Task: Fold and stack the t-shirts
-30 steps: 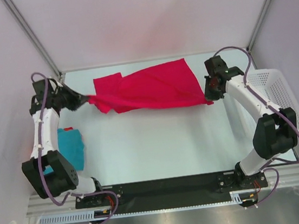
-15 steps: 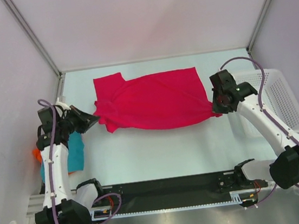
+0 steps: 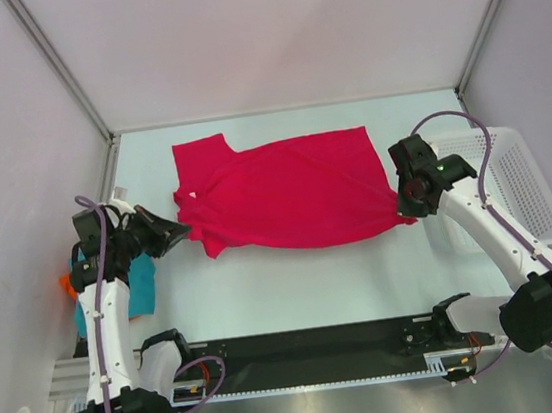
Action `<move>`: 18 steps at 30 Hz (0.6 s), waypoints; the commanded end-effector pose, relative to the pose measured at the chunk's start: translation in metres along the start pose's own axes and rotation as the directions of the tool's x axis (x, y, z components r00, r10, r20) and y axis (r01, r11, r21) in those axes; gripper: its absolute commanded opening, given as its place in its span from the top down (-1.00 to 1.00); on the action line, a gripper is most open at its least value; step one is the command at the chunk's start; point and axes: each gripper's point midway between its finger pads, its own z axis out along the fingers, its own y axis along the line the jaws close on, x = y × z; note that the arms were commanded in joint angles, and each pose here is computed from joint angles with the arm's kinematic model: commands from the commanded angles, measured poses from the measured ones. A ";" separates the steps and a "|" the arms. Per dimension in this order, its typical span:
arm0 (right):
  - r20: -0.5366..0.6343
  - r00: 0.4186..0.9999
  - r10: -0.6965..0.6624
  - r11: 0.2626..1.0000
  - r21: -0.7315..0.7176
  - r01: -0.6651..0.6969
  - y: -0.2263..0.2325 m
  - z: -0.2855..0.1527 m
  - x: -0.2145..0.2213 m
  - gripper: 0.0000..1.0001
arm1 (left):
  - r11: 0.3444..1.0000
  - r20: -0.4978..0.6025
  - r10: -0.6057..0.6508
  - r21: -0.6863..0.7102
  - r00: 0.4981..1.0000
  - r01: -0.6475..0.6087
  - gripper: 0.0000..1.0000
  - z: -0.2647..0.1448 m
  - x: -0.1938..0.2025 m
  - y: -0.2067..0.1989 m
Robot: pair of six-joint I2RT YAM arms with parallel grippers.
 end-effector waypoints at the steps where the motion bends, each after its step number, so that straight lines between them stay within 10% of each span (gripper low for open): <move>1: 0.019 1.000 0.013 1.000 0.028 -0.013 -0.012 -0.012 0.003 0.99 | 0.998 0.012 0.028 0.064 1.000 -0.029 0.98 -0.012 0.000 -0.022; 8: 0.025 1.000 0.014 1.000 0.028 -0.015 -0.014 -0.019 0.001 0.12 | 0.999 0.048 0.038 0.037 0.998 -0.040 -0.91 -0.016 -0.002 -0.020; 18: 0.054 0.998 0.032 0.999 -0.030 -0.030 0.005 -0.012 -0.026 -0.07 | 0.999 0.108 0.035 0.032 0.994 -0.039 -0.99 -0.007 -0.033 -0.026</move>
